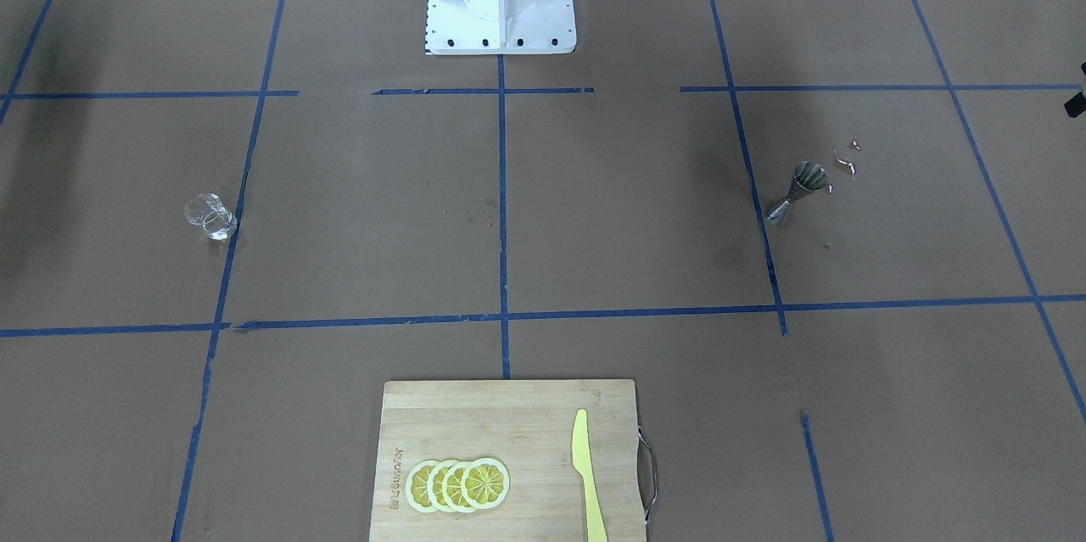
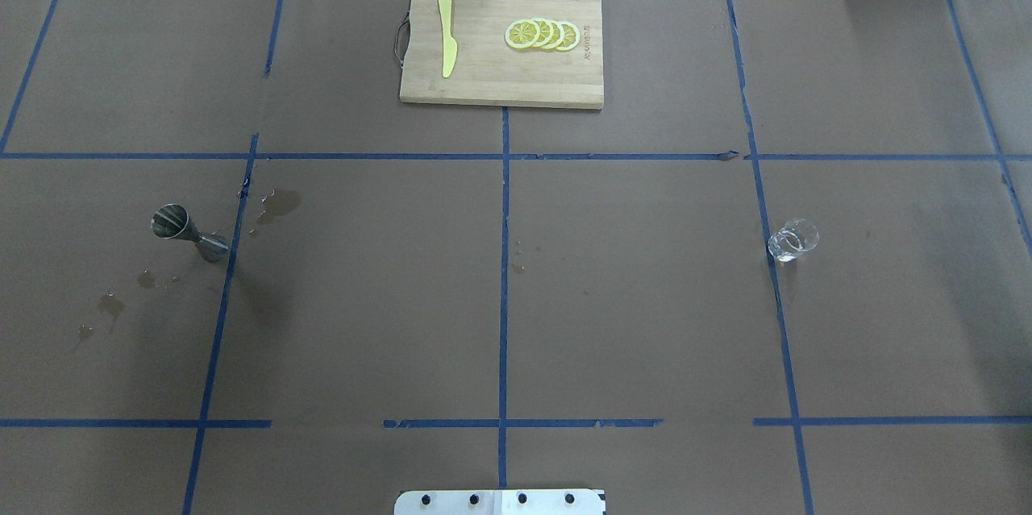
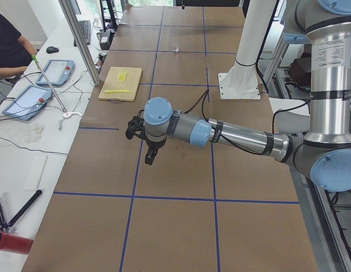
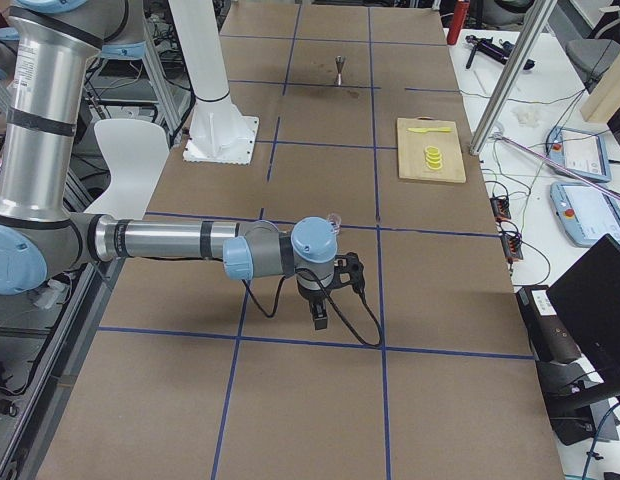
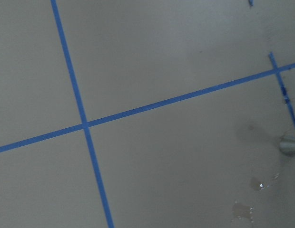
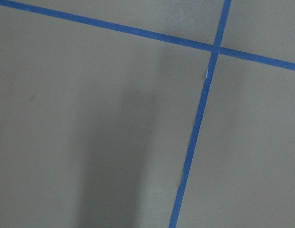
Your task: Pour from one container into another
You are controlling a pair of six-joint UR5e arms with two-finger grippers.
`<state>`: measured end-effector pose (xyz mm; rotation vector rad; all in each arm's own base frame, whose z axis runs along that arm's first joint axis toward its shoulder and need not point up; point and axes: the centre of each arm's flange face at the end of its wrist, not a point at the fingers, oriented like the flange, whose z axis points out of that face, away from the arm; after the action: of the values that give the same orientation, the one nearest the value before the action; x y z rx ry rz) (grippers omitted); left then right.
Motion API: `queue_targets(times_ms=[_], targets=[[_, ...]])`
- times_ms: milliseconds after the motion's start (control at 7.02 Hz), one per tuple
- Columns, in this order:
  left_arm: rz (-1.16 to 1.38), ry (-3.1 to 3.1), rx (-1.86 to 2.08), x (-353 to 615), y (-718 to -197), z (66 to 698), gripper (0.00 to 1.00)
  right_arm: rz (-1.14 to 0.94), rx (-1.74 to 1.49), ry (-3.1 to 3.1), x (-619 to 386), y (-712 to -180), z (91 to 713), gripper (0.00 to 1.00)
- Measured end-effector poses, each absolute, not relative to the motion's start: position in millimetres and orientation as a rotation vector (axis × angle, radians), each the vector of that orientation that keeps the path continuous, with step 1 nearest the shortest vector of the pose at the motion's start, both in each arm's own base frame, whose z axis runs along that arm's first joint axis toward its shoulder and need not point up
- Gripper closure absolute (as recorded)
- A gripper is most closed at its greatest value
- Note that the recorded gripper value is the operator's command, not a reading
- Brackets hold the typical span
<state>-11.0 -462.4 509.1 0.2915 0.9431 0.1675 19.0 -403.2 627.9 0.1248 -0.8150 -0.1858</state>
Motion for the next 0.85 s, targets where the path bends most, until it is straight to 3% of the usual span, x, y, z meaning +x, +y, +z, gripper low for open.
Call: queue_targets(times_ms=[855], targets=[[-0.011, 0.94, 0.475, 207, -418, 428, 0.02, -0.149, 0.135, -0.859, 6, -407, 618, 0.0]])
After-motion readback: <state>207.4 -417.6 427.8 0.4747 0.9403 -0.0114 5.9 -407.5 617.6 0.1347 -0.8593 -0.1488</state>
